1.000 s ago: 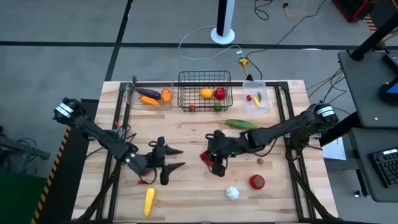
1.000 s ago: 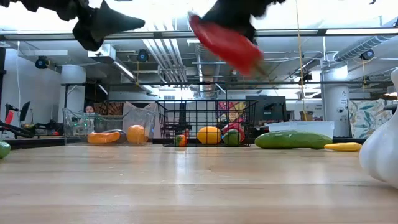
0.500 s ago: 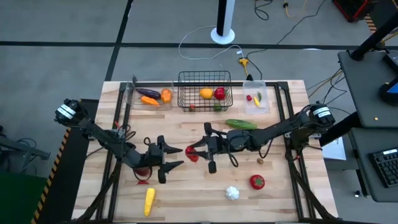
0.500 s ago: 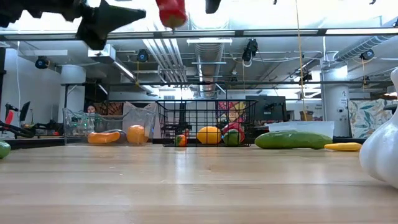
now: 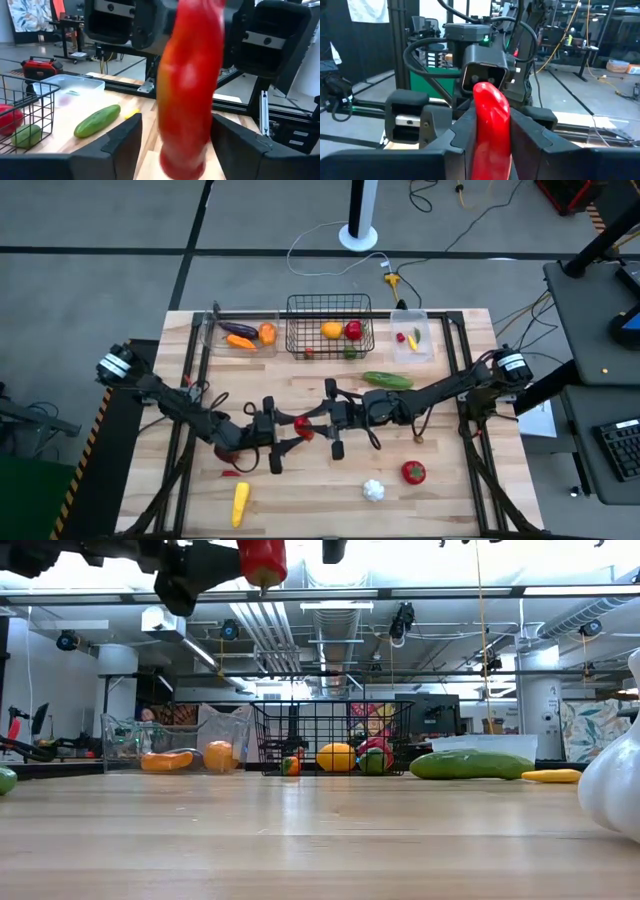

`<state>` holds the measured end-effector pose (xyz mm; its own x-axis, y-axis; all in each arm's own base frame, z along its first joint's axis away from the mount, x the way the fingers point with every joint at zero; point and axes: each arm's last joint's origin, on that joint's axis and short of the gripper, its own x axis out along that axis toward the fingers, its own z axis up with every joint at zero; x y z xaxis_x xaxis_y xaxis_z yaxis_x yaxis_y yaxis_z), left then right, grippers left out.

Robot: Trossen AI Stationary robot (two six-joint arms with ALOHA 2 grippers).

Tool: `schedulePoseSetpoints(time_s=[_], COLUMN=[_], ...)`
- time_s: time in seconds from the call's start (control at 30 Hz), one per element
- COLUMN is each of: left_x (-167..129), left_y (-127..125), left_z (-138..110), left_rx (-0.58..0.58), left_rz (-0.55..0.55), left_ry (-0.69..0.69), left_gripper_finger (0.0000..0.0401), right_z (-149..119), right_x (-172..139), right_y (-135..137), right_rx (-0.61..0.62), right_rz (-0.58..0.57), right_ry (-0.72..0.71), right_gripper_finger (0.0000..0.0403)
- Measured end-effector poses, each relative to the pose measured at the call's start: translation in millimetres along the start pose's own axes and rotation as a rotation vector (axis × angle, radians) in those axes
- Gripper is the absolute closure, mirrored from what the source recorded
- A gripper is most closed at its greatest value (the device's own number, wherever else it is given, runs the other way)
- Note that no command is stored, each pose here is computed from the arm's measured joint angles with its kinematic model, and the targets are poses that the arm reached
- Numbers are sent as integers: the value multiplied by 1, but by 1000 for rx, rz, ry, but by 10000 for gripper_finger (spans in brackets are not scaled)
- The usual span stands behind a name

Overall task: Sort produce into baskets
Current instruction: Put the sweet long pepper into the transparent bin

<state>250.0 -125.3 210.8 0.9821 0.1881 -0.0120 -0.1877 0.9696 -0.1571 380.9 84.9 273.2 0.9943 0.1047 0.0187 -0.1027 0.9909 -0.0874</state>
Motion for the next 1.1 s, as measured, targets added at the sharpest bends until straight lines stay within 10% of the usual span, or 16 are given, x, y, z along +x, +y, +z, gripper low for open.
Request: schedulePoseSetpoints(time_s=[0.33, 0.73, 1.1], left_x=[0, -1, -13], left_y=[0, 1, 48], left_z=[0, 3, 38], left_rx=[0, -11, -69], left_rz=[1, 9, 237], left_ry=[1, 1, 62], left_gripper_finger=[330, 317, 321], right_z=[0, 18, 47], right_x=[0, -18, -64], right_y=[0, -4, -19], right_rx=[72, 140, 145], right_rz=[-4, -13, -236], right_ry=[0, 80, 257], right_gripper_finger=[261, 169, 139])
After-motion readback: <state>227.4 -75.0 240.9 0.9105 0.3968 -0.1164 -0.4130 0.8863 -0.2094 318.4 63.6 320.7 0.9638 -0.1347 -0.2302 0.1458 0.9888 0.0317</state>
